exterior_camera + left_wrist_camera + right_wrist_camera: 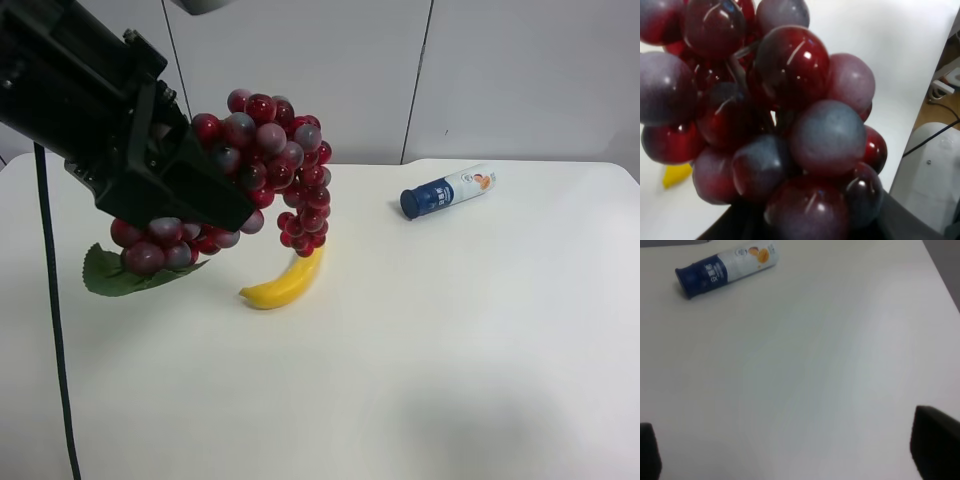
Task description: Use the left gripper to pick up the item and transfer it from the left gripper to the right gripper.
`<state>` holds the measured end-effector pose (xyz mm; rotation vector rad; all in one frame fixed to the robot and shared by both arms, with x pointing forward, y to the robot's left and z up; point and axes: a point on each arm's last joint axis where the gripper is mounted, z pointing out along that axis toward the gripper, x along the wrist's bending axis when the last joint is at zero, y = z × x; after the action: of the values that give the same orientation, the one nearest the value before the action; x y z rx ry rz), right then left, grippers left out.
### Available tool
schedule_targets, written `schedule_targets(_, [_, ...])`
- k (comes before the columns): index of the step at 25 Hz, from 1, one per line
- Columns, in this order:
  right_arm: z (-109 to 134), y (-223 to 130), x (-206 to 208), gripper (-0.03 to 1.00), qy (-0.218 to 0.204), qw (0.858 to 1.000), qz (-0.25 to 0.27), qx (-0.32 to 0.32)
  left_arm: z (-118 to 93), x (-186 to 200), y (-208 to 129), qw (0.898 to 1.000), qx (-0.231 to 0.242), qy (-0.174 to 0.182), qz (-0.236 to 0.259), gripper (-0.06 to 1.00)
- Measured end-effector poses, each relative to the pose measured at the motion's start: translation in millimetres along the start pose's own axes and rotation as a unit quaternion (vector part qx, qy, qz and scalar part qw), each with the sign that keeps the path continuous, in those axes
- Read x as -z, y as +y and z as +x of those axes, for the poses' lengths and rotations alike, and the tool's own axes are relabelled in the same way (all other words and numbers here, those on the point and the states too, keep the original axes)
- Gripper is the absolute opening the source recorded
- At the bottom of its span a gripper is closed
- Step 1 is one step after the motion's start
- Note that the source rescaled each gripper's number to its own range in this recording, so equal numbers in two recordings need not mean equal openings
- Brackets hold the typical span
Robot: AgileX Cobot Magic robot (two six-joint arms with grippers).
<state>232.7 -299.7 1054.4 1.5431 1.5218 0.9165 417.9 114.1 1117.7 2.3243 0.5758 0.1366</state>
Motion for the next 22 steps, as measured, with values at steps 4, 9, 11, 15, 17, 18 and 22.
schedule_targets(4, [0.0, 0.0, 0.0, 1.0, 0.0, 1.0, 0.0, 0.0, -0.3, -0.1, 0.1, 0.999, -0.037, 0.0, 0.0, 0.01])
schedule_targets(9, [0.0, 0.0, 0.0, 1.0, 0.0, 1.0, 0.0, 0.0, -0.2, -0.1, 0.1, 0.995, -0.102, 0.0, 0.0, 0.01])
schedule_targets(11, [0.0, 0.0, 0.0, 1.0, 0.0, 1.0, 0.0, 0.0, -0.2, -0.1, 0.1, 0.991, -0.135, 0.0, 0.0, 0.01])
schedule_targets(15, [0.0, 0.0, 0.0, 1.0, 0.0, 1.0, 0.0, 0.0, -0.2, -0.1, 0.1, 0.978, -0.207, 0.0, 0.0, 0.01])
schedule_targets(17, [0.0, 0.0, 0.0, 1.0, 0.0, 1.0, 0.0, 0.0, -0.2, -0.1, 0.1, 0.97, -0.243, 0.0, 0.0, 0.01])
schedule_targets(18, [0.0, 0.0, 0.0, 1.0, 0.0, 1.0, 0.0, 0.0, 0.0, -0.1, 0.0, 0.966, -0.258, 0.001, 0.0, 0.01])
schedule_targets(22, [0.0, 0.0, 0.0, 1.0, 0.0, 1.0, 0.0, 0.0, 1.2, 0.0, -0.1, 0.947, -0.322, 0.007, 0.003, 0.01])
